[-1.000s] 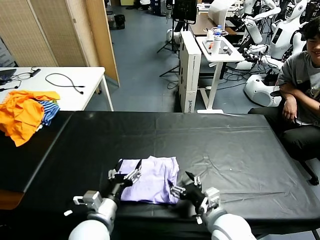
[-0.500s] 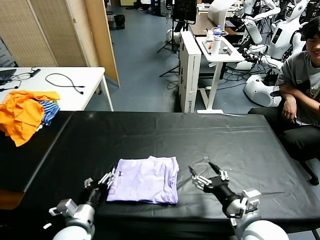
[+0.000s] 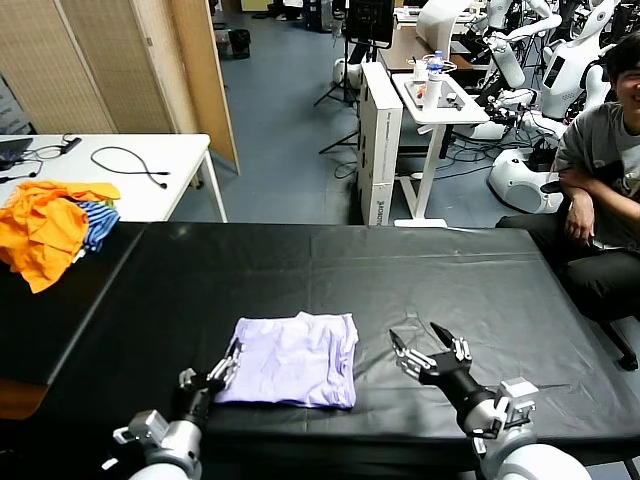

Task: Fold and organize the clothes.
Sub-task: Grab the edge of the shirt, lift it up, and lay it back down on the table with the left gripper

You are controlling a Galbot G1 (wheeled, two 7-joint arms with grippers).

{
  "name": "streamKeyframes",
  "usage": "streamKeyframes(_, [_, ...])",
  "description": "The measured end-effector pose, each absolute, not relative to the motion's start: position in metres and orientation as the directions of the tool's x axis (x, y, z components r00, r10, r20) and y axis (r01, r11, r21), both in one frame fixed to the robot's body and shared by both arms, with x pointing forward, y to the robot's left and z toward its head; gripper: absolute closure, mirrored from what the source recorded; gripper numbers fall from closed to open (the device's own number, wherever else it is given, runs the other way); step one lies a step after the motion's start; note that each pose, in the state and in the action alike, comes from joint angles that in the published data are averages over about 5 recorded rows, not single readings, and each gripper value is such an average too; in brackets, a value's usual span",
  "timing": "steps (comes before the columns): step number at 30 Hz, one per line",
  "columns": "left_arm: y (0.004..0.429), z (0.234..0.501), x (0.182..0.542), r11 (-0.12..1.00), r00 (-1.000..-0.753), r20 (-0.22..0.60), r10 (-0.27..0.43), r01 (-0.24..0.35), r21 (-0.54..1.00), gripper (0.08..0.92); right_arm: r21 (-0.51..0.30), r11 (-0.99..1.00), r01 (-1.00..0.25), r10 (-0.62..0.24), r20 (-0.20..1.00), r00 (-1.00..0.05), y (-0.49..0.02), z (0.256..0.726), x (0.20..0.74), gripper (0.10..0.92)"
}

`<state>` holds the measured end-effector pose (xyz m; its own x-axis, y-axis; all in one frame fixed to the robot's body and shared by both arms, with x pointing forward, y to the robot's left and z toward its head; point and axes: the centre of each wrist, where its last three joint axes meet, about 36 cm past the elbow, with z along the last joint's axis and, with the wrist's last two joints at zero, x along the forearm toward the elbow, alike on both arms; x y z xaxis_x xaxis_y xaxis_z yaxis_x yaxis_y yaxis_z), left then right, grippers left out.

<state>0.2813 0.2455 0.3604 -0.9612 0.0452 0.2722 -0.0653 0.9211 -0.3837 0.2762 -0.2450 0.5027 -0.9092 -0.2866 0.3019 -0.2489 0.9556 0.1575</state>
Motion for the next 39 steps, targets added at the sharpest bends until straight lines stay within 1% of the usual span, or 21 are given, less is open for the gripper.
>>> streamKeyframes(8, [0.240, 0.356, 0.276, 0.915, -0.958, 0.281, 0.057, -0.063, -0.398, 0.100, 0.157, 0.955, -0.251, -0.289, 0.305, -0.908, -0.244, 0.502, 0.276, 0.115])
streamKeyframes(11, [0.237, 0.356, 0.275, 0.913, -0.958, 0.281, 0.063, -0.058, -0.403, 0.160, 0.158, 0.955, -0.251, -0.289, 0.306, -0.907, -0.244, 0.502, 0.276, 0.115])
streamKeyframes(18, [0.234, 0.355, 0.276, 0.908, -0.956, 0.284, 0.072, -0.055, -0.416, 0.362, 0.159, 0.955, -0.249, -0.287, 0.301, -0.909, -0.244, 0.503, 0.276, 0.115])
streamKeyframes(21, [0.235, 0.355, 0.277, 0.901, -0.954, 0.288, 0.077, -0.057, -0.431, 0.516, 0.159, 0.956, -0.249, -0.286, 0.296, -0.911, -0.244, 0.504, 0.276, 0.115])
streamKeyframes(22, [0.235, 0.355, 0.278, 0.898, -0.954, 0.290, 0.079, -0.058, -0.436, 0.589, 0.158, 0.956, -0.248, -0.286, 0.295, -0.912, -0.244, 0.504, 0.276, 0.115])
streamKeyframes(25, [0.236, 0.356, 0.279, 0.893, -0.952, 0.293, 0.086, -0.056, -0.446, 0.760, 0.157, 0.956, -0.247, -0.284, 0.295, -0.912, -0.244, 0.505, 0.276, 0.115])
streamKeyframes(26, [0.237, 0.357, 0.280, 0.895, -0.952, 0.294, 0.087, -0.055, -0.442, 0.800, 0.156, 0.957, -0.245, -0.282, 0.295, -0.913, -0.245, 0.505, 0.276, 0.115])
streamKeyframes(28, [0.239, 0.359, 0.281, 0.905, -0.952, 0.293, 0.083, -0.051, -0.422, 0.831, 0.154, 0.958, -0.241, -0.278, 0.296, -0.914, -0.246, 0.505, 0.276, 0.115])
streamKeyframes(33, [0.255, 0.368, 0.285, 0.961, -0.959, 0.279, 0.045, -0.035, -0.274, 0.828, 0.147, 0.962, -0.231, -0.266, 0.303, -0.915, -0.249, 0.503, 0.277, 0.115])
streamKeyframes(36, [0.274, 0.379, 0.286, 0.985, -0.965, 0.260, 0.017, -0.028, -0.170, 0.828, 0.146, 0.963, -0.228, -0.264, 0.308, -0.914, -0.249, 0.501, 0.278, 0.115])
streamKeyframes(39, [0.301, 0.392, 0.288, 0.997, -0.969, 0.245, -0.015, -0.034, -0.073, 0.828, 0.148, 0.963, -0.227, -0.263, 0.313, -0.912, -0.248, 0.499, 0.278, 0.115])
